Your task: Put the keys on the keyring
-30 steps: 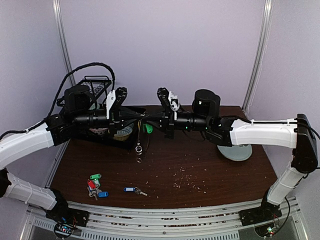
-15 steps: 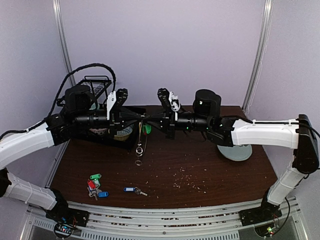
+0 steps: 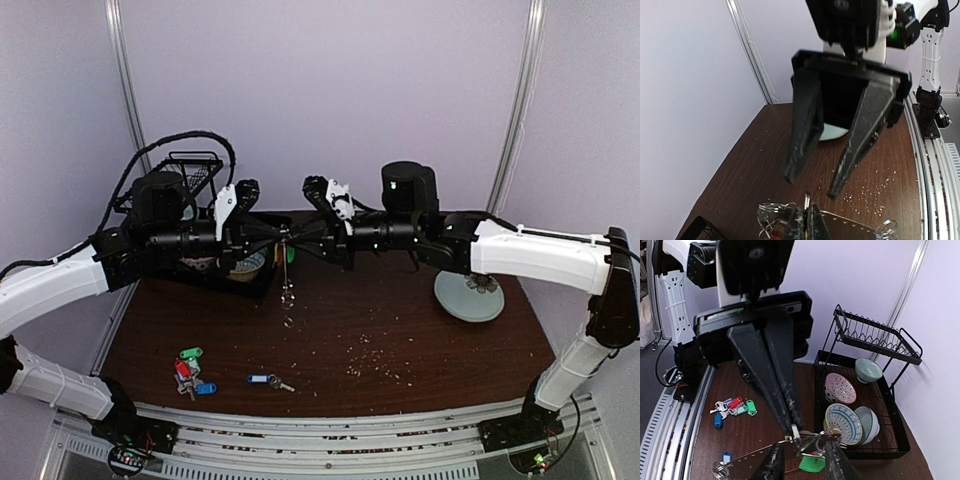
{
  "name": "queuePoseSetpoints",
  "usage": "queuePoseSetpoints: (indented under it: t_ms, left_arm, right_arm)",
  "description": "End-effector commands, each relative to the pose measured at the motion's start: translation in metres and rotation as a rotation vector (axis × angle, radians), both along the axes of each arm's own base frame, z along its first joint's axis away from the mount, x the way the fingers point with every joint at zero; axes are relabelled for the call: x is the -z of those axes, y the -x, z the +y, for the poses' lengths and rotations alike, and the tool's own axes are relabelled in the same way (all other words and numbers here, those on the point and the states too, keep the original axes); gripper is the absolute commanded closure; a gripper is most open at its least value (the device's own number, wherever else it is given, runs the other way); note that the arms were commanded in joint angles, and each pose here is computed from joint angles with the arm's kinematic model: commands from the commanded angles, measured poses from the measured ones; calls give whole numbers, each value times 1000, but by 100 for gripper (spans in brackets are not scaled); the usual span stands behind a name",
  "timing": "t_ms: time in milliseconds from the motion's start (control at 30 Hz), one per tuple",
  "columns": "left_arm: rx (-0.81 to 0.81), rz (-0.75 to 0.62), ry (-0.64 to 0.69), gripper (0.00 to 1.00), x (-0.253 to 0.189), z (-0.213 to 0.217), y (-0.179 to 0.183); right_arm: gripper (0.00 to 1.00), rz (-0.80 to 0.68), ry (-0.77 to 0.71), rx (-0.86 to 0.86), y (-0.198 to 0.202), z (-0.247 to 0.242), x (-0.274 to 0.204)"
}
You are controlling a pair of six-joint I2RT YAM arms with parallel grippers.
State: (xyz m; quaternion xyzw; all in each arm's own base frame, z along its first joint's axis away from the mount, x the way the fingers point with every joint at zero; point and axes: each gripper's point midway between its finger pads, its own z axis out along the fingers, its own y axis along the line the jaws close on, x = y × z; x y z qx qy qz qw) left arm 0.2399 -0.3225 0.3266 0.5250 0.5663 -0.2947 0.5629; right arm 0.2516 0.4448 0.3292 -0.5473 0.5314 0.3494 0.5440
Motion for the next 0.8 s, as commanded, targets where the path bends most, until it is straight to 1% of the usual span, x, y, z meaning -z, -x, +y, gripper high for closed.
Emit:
queuePoseSetpoints:
  t_ms: [0,100,200,400,500,533,600,767]
  left_arm:
    - [-14,-75,14,100,-16,2,-2]
    - [-18,-78,11,100,-16,2,-3]
    - [-21,-79,14,100,-17,3,-2]
    - [-13,-74,14,100,-16,1,-1]
    - [-12,-74,15,100,-17,1,-1]
    - [-11,-75,15,100,-17,1,0]
    - [-6,-71,14,100,-16,1,0]
    - [0,-69,14,100,-16,0,1]
  right_arm:
    - [70,-108,204,10,-8,-14,-7]
    - [68,-117,304,-11,-11,-13,-4]
    - [68,-123,351,-36,-10,-13,-1]
    - [64,-109,315,-107,3,-2,-9]
    - [64,-106,313,-121,4,5,-6]
    - [65,-103,315,-123,4,7,-3]
    - [72,-91,298,-109,0,11,-4]
    - [82,-92,275,-107,-2,17,-6]
